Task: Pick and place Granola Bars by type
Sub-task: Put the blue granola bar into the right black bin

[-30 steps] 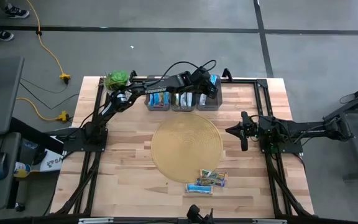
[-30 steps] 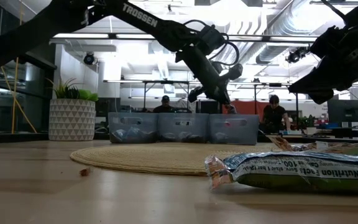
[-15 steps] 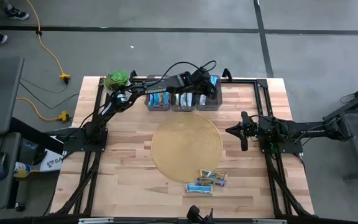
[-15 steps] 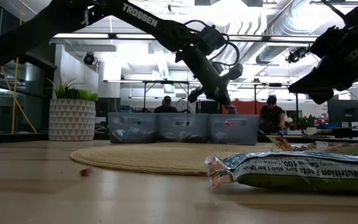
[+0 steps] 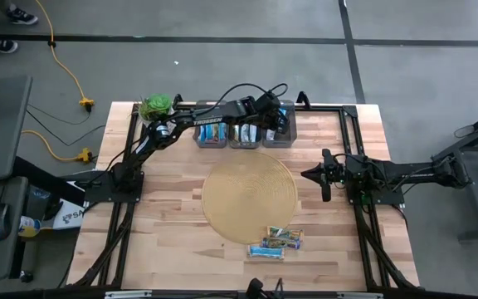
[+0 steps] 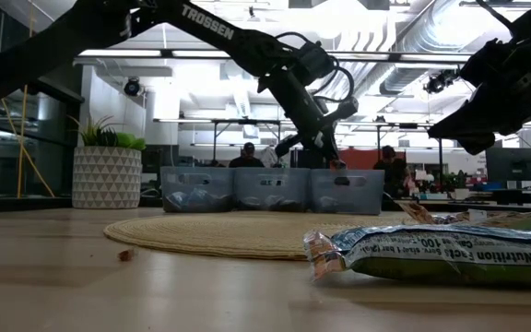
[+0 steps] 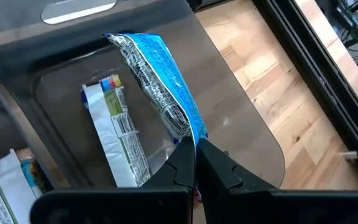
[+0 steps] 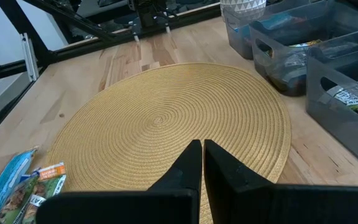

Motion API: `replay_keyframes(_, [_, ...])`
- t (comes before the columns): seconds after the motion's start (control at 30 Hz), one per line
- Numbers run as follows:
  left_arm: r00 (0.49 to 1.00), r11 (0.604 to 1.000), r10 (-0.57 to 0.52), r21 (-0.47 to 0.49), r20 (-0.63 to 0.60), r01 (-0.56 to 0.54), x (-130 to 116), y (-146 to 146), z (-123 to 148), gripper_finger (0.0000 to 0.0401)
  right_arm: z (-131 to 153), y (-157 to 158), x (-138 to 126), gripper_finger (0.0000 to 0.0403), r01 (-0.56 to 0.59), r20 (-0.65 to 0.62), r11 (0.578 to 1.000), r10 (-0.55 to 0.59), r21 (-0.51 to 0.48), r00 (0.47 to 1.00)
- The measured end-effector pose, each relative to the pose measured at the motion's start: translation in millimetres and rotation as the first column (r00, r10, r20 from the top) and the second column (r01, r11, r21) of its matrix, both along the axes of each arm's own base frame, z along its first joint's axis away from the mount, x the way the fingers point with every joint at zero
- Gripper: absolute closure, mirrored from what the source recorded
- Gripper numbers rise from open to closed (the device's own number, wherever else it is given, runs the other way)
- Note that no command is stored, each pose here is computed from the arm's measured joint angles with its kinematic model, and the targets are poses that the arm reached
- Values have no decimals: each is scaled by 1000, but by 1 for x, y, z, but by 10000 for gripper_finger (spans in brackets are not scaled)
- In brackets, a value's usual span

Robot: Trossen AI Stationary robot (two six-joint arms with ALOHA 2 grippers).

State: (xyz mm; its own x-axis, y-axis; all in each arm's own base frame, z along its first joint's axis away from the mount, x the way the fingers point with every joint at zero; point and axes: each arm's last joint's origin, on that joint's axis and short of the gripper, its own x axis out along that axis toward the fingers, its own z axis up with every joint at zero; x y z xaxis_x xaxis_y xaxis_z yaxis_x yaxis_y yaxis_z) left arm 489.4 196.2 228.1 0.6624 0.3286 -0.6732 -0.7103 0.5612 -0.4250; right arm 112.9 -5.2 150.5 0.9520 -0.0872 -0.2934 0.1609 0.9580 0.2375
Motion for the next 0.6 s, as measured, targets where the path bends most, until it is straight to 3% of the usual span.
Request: replay_keyframes(0.6, [997,996,62,-71,34,-60,0,-1,0,400,0,0,0,402,0,0,1000,0,0,1000])
